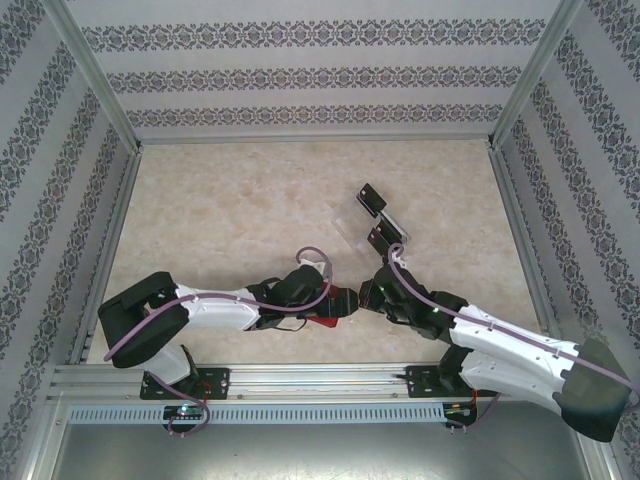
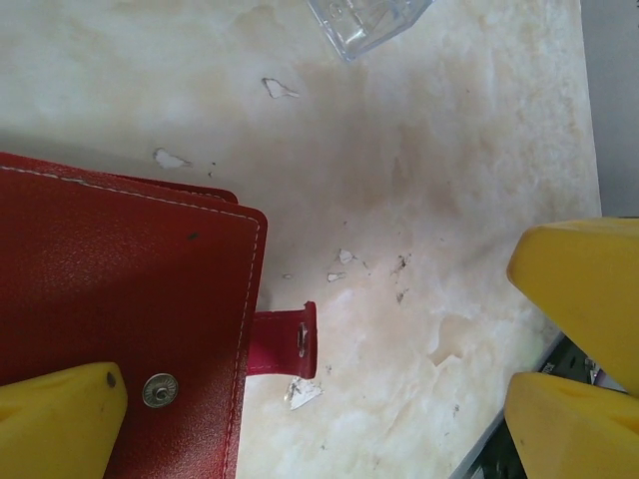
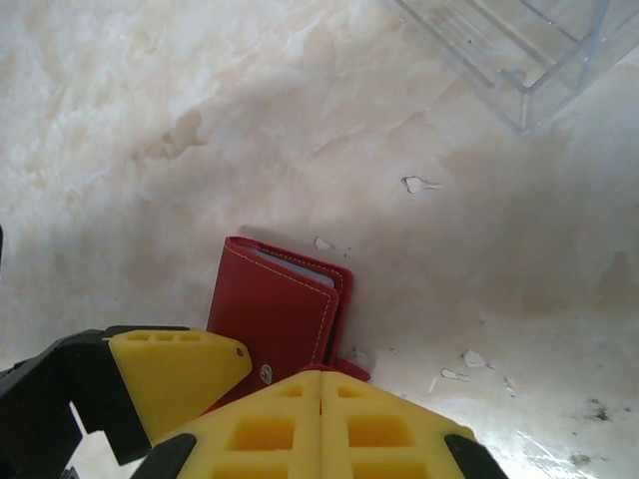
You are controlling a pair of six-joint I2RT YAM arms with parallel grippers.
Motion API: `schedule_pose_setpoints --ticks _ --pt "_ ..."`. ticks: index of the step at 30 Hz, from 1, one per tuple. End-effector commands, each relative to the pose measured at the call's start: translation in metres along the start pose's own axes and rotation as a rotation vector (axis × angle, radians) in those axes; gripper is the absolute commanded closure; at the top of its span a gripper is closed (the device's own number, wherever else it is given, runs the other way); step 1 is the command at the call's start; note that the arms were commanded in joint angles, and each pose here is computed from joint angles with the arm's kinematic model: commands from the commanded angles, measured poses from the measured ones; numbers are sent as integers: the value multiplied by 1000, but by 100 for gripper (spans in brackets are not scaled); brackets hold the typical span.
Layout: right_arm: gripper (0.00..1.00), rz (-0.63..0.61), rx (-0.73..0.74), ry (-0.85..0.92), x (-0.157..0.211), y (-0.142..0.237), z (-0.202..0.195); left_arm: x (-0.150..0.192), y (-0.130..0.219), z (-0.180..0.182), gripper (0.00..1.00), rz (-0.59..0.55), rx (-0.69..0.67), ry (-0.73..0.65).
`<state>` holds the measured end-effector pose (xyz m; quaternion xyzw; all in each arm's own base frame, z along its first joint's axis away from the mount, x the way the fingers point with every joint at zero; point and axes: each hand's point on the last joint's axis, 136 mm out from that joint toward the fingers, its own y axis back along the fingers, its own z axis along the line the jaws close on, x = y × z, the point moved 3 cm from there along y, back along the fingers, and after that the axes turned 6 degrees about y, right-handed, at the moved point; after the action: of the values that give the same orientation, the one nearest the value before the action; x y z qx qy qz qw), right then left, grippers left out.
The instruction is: Put the credit cards into the card holder
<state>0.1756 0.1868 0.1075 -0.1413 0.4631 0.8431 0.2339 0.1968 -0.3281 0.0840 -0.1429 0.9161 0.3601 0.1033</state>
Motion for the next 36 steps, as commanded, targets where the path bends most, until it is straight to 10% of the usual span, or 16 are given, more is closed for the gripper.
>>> schedule_pose_setpoints --ticks 1,6,9,11,21,36 --pt "94 207 -37 11 54 -6 -5 -39 11 -31 0 -177 107 64" --pt "90 165 5 1 49 4 -16 -48 18 -43 0 -199 141 60" --pt "57 107 15 -29 41 13 -23 -54 23 -55 0 -213 181 59" --pt "52 81 18 -53 35 20 -27 -58 28 -64 0 -231 213 61" --pt "46 179 -7 -4 38 14 -14 -80 50 -77 0 -294 220 38" --pt "53 312 114 210 38 -41 17 -110 114 8 0 -397 -42 72"
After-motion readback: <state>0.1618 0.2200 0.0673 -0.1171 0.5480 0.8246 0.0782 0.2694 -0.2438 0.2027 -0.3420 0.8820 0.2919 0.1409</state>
